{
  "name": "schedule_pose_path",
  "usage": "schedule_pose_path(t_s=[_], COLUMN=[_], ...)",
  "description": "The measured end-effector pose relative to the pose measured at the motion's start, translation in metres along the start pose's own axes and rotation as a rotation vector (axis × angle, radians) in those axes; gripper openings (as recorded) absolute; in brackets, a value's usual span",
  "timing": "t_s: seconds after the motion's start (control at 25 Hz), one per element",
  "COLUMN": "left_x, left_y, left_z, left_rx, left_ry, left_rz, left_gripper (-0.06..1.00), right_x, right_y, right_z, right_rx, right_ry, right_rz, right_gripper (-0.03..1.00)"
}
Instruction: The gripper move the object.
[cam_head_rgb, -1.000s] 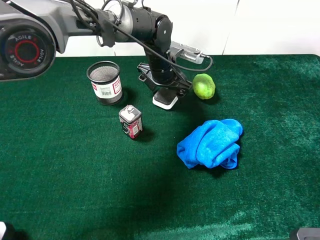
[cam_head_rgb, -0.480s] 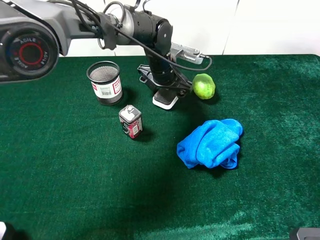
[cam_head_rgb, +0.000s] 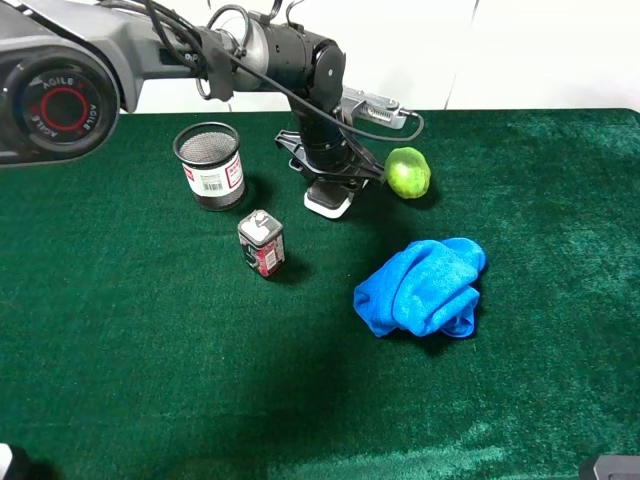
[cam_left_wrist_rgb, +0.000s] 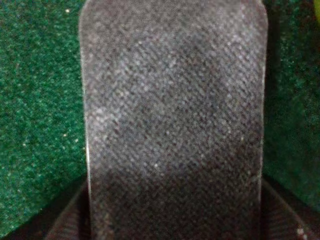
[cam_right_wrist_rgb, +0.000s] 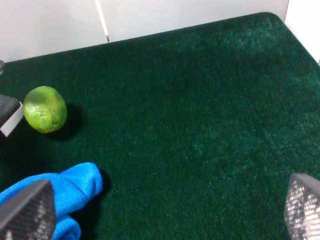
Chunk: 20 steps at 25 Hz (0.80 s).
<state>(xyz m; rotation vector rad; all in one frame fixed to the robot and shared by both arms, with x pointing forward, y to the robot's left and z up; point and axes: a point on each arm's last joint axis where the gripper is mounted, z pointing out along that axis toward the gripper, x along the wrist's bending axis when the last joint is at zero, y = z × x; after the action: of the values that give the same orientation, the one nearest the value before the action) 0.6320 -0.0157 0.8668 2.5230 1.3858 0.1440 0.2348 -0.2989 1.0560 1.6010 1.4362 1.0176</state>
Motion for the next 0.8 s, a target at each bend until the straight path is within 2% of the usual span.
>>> schedule_pose_path(t_s=[0.6, 0.8], left_x=[0.0, -0.002], left_y=[0.001, 0.013], left_z=[-0.001, -0.016], left_rx=[-0.001, -0.016], left_ry=[-0.001, -0.004], left_rz=[-0.003, -0.004], left_gripper=[0.63, 0.63], right_x=[0.0, 0.0], right_y=[0.0, 0.0], right_z=[0.0, 0.0], right_rx=[0.0, 0.0], right_ry=[0.0, 0.0], right_rz=[0.0, 0.0], right_gripper=[0.7, 0.7])
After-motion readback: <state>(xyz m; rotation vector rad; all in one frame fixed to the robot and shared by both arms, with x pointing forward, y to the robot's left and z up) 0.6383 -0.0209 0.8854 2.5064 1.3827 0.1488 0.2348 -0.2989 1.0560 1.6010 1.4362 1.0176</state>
